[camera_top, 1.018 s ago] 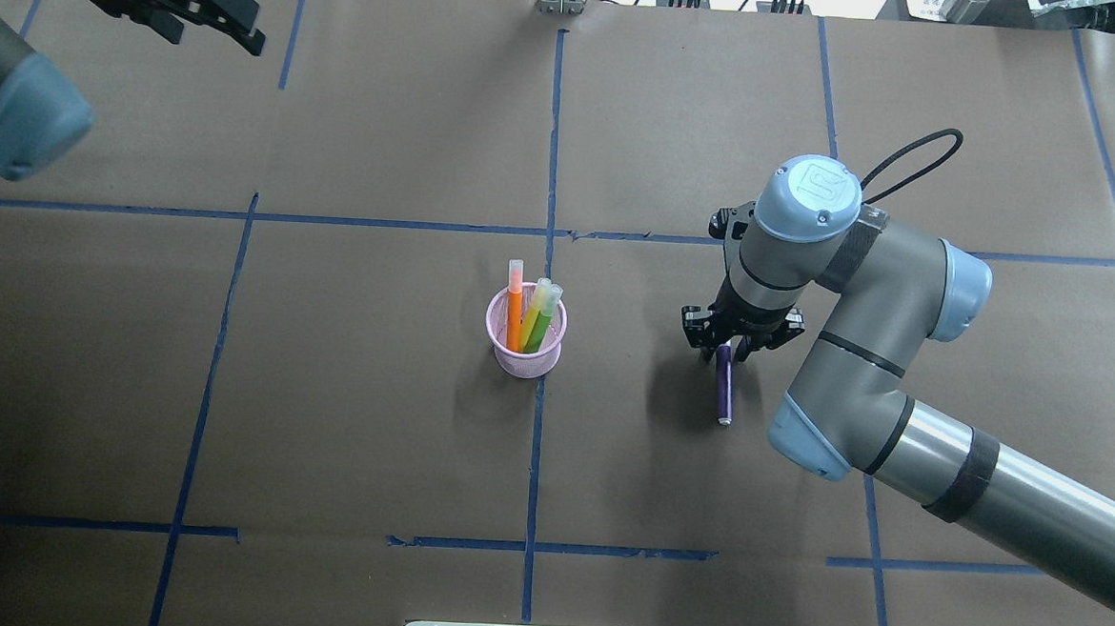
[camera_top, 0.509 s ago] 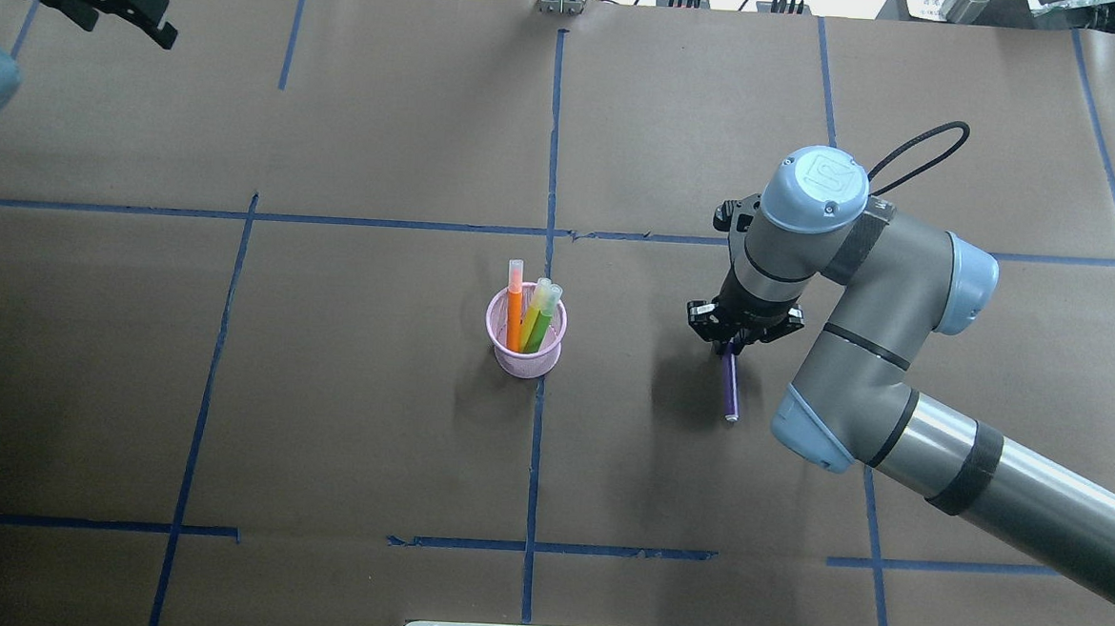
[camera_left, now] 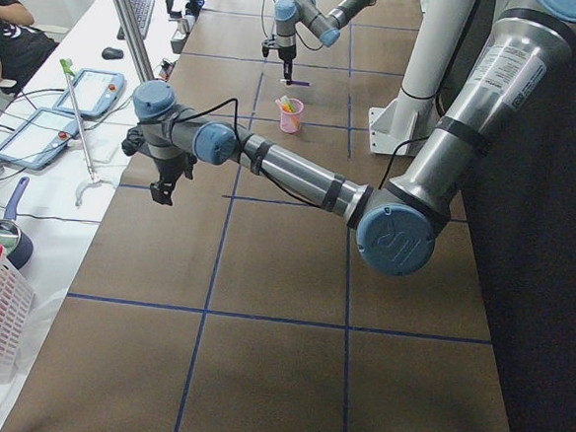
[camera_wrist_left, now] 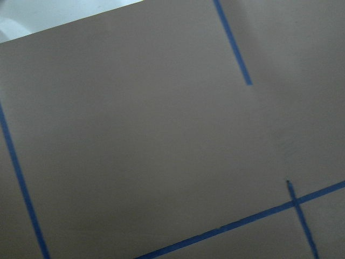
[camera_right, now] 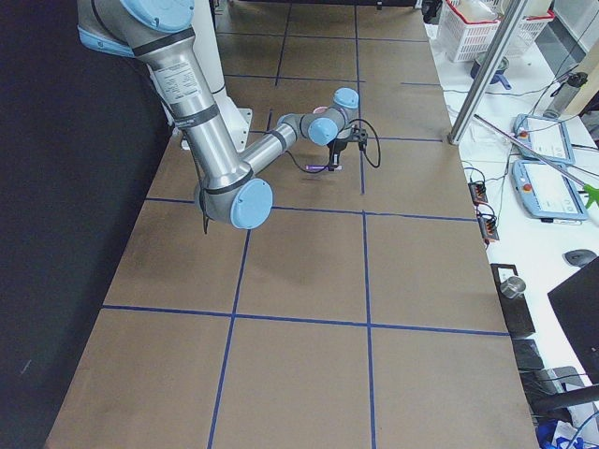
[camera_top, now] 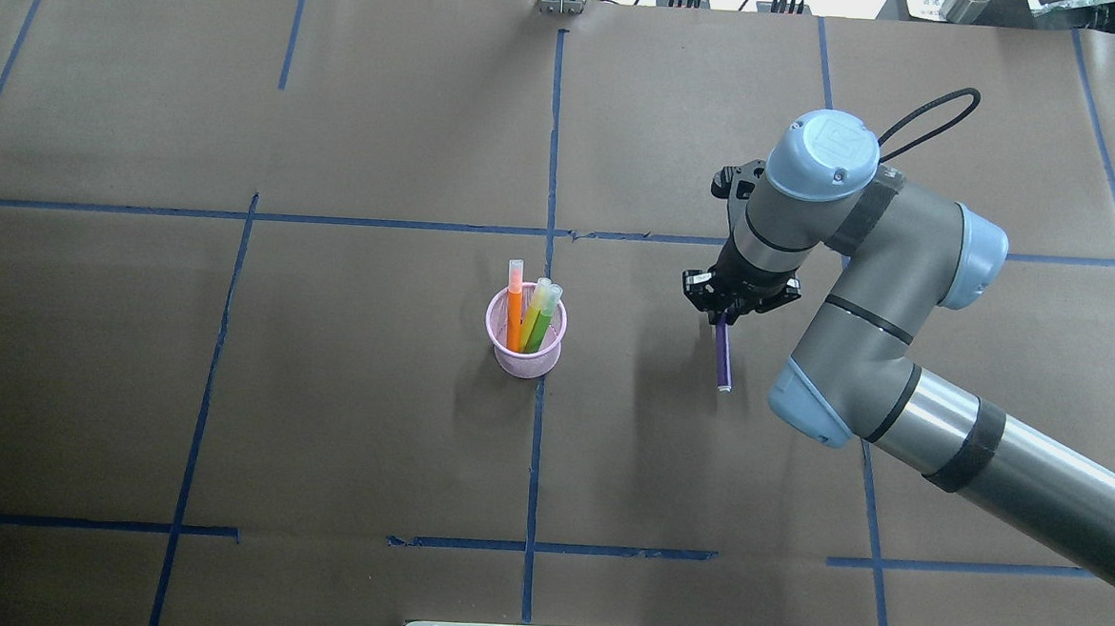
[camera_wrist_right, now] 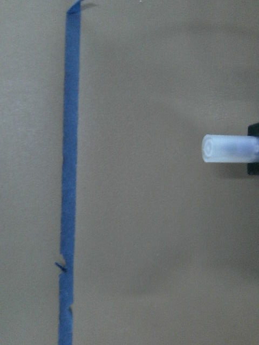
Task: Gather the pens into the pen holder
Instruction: 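Lift the purple marker with the right gripper and carry it over the cup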
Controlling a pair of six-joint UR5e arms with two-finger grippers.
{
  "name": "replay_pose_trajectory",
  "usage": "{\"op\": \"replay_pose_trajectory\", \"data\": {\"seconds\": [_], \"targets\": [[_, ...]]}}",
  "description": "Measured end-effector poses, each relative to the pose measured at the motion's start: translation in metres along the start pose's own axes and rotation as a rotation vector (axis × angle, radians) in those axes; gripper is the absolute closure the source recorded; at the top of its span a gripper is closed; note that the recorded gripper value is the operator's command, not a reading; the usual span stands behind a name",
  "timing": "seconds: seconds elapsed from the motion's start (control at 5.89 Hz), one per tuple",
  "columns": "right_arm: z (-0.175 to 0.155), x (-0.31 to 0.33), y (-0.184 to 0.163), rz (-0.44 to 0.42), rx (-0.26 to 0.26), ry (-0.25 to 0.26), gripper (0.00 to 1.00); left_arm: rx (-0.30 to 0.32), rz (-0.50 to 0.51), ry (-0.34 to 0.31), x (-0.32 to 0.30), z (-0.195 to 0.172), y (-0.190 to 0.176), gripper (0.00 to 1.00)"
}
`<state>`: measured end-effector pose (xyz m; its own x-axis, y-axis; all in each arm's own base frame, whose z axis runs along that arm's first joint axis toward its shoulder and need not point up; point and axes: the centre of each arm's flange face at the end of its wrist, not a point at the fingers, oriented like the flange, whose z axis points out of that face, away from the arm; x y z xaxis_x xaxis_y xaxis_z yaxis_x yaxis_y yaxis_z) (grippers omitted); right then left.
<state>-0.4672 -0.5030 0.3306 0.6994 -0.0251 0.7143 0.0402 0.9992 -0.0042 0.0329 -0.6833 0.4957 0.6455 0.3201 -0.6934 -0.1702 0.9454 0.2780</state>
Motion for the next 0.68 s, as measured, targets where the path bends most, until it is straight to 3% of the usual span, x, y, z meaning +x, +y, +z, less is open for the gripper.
{"op": "replay_pose_trajectory", "data": {"seconds": [0.51,0.68], "targets": [[-0.033,-0.022,-0.020,-0.043,0.154,0.000,1.00,-0.103,0.016,0.006,-0.127,0.046,0.086,0.00],[-0.046,-0.033,-0.026,-0.064,0.234,-0.013,1.00,-0.127,0.030,0.015,-0.147,0.061,0.120,0.00]]}}
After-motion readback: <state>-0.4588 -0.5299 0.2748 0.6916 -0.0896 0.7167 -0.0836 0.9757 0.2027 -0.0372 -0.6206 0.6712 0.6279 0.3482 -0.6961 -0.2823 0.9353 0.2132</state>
